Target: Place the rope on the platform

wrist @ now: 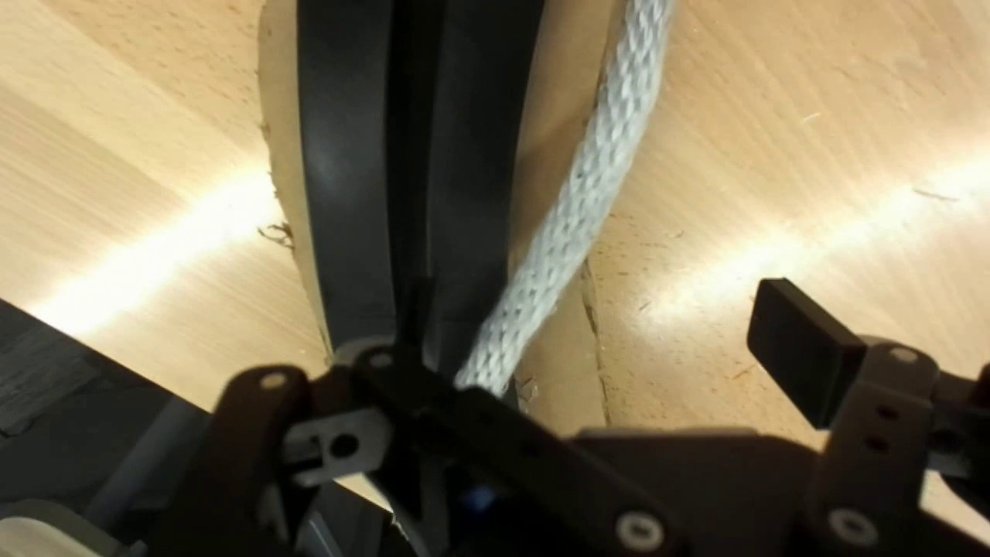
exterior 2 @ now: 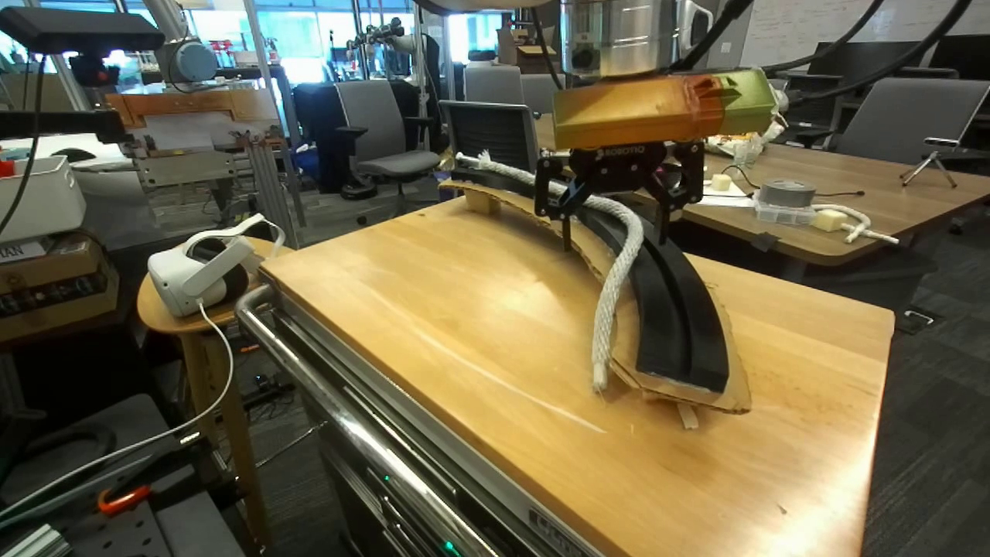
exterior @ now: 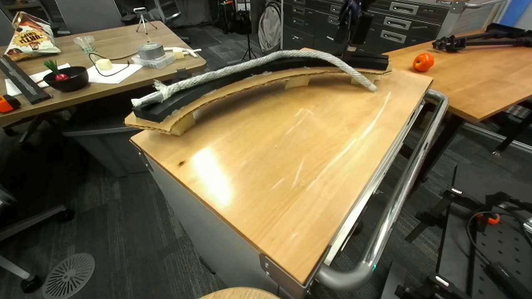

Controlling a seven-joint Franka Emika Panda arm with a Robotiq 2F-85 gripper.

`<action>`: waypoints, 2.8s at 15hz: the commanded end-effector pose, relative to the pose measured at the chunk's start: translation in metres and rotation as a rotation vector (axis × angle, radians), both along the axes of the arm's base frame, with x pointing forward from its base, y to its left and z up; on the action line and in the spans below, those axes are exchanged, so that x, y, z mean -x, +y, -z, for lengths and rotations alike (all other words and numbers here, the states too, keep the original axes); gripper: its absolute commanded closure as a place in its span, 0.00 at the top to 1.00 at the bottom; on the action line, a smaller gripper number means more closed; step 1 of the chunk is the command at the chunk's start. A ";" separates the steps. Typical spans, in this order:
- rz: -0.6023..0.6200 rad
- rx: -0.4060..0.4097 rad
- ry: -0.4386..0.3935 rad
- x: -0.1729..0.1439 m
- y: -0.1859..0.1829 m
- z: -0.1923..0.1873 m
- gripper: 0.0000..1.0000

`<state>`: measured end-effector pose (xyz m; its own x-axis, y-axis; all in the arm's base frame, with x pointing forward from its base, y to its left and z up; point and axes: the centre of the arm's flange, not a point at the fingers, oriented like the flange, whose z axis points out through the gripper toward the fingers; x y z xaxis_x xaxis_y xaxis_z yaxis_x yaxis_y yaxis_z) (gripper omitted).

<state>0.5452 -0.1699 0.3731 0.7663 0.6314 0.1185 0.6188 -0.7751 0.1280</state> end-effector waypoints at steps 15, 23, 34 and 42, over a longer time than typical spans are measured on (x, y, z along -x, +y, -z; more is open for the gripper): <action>0.166 -0.010 -0.079 -0.032 -0.007 0.014 0.11; 0.229 0.061 -0.071 -0.032 0.007 0.005 0.11; 0.341 0.423 -0.007 -0.049 0.070 -0.014 0.11; 0.395 0.479 0.134 -0.065 0.060 -0.022 0.12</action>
